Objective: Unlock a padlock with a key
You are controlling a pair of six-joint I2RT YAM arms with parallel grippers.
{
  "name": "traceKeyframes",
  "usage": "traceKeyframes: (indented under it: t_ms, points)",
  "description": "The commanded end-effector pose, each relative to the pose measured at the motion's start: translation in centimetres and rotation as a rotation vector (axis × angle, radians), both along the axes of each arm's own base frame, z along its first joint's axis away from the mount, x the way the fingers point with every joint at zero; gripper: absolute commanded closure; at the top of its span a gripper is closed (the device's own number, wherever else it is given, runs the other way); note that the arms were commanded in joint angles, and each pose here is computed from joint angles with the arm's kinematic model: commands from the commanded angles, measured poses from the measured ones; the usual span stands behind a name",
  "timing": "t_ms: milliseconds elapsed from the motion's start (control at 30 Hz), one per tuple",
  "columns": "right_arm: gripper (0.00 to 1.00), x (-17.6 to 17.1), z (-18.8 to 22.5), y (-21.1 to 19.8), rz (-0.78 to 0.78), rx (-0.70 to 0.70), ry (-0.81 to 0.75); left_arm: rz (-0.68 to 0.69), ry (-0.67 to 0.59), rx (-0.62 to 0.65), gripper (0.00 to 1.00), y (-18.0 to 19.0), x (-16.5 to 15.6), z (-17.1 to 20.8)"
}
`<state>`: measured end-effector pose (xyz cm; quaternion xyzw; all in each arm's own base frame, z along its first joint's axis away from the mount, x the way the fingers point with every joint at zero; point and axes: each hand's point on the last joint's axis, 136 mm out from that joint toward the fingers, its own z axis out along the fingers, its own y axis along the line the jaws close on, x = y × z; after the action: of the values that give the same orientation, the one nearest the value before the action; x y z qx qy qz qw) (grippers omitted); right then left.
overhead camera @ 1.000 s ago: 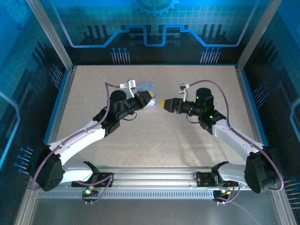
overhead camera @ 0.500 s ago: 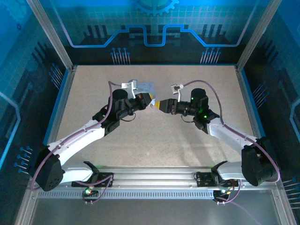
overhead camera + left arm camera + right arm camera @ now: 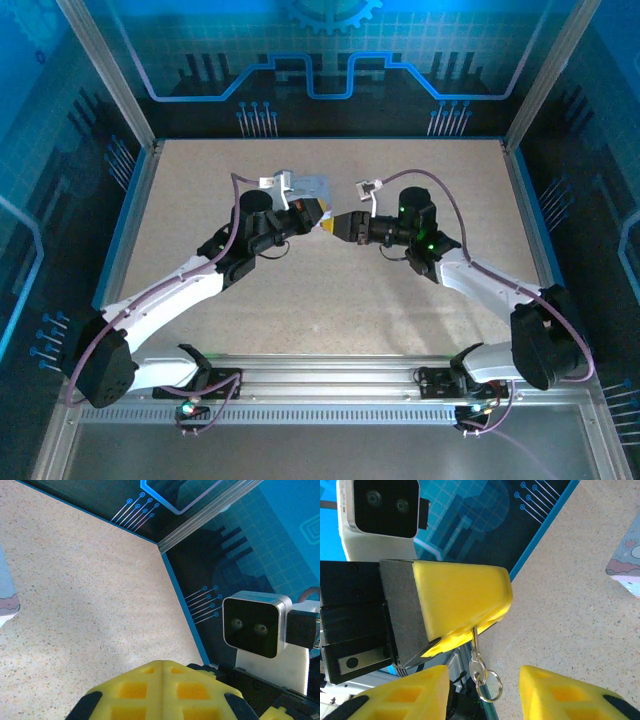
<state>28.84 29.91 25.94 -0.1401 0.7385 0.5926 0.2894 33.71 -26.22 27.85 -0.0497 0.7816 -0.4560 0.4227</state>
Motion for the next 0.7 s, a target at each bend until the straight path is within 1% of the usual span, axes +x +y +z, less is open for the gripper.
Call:
traceKeyframes:
  t_ms: [0, 667]
  points:
    - [0.61, -0.22, 1.82, 0.84, 0.035, 0.029, -0.045, 0.023, -0.033, -0.026, 1.00, 0.50, 0.28, 1.95]
    - [0.74, -0.85, 1.32, 1.48, 0.071, 0.010, -0.035, 0.029, -0.018, -0.046, 1.00, 0.49, 0.39, 1.47]
